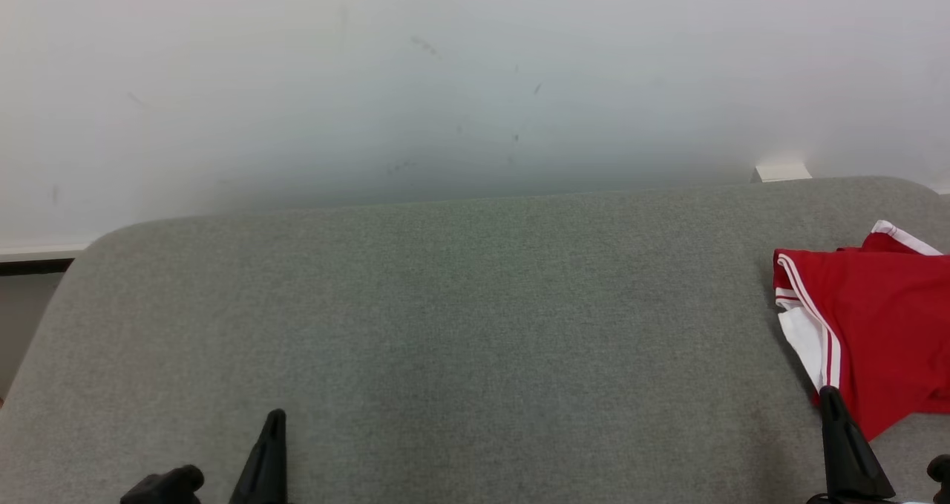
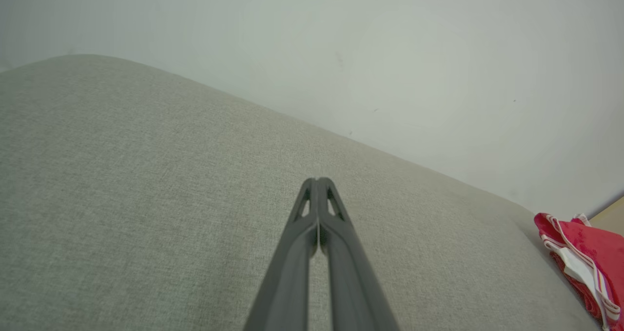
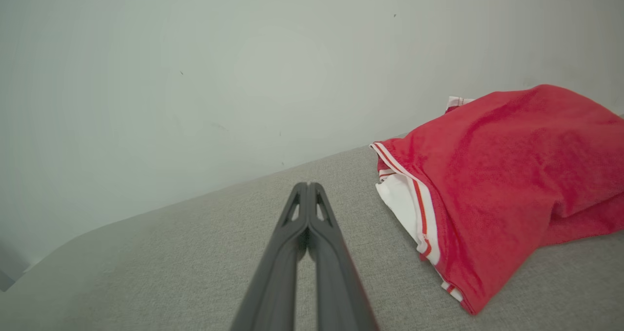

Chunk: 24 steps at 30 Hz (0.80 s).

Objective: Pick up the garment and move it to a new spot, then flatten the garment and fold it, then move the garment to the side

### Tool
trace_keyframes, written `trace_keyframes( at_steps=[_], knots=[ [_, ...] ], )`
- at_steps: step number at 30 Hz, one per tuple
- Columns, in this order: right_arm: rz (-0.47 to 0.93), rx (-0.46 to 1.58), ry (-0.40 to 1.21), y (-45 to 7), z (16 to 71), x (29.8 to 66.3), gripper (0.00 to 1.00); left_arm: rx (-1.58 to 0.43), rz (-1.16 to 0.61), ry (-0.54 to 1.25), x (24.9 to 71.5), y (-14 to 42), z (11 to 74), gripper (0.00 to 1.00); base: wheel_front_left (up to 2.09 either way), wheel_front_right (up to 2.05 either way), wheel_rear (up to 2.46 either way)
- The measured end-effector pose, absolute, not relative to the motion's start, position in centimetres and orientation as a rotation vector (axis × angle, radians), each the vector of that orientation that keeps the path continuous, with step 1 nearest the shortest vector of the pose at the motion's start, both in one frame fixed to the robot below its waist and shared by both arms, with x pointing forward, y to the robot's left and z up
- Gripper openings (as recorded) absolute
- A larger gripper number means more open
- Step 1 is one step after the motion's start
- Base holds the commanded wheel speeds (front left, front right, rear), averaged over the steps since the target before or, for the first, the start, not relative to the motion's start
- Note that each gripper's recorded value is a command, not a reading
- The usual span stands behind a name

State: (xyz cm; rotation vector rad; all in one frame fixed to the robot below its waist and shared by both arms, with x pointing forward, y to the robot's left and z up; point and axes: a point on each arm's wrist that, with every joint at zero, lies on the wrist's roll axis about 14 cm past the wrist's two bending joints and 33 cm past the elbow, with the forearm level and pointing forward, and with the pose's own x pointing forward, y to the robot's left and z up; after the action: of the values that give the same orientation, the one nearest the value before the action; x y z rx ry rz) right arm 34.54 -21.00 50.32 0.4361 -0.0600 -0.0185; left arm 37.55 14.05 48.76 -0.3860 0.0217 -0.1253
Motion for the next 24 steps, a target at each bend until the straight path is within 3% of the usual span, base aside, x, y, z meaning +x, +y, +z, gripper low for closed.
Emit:
trace_keyframes(
  at_steps=[24],
  knots=[
    [-0.069,0.782,-0.024,-21.6,49.7,35.5,0.00,-0.748,-0.038,0.060,38.1,16.1,48.7,0.00,0.00,0.00,0.00]
  ],
)
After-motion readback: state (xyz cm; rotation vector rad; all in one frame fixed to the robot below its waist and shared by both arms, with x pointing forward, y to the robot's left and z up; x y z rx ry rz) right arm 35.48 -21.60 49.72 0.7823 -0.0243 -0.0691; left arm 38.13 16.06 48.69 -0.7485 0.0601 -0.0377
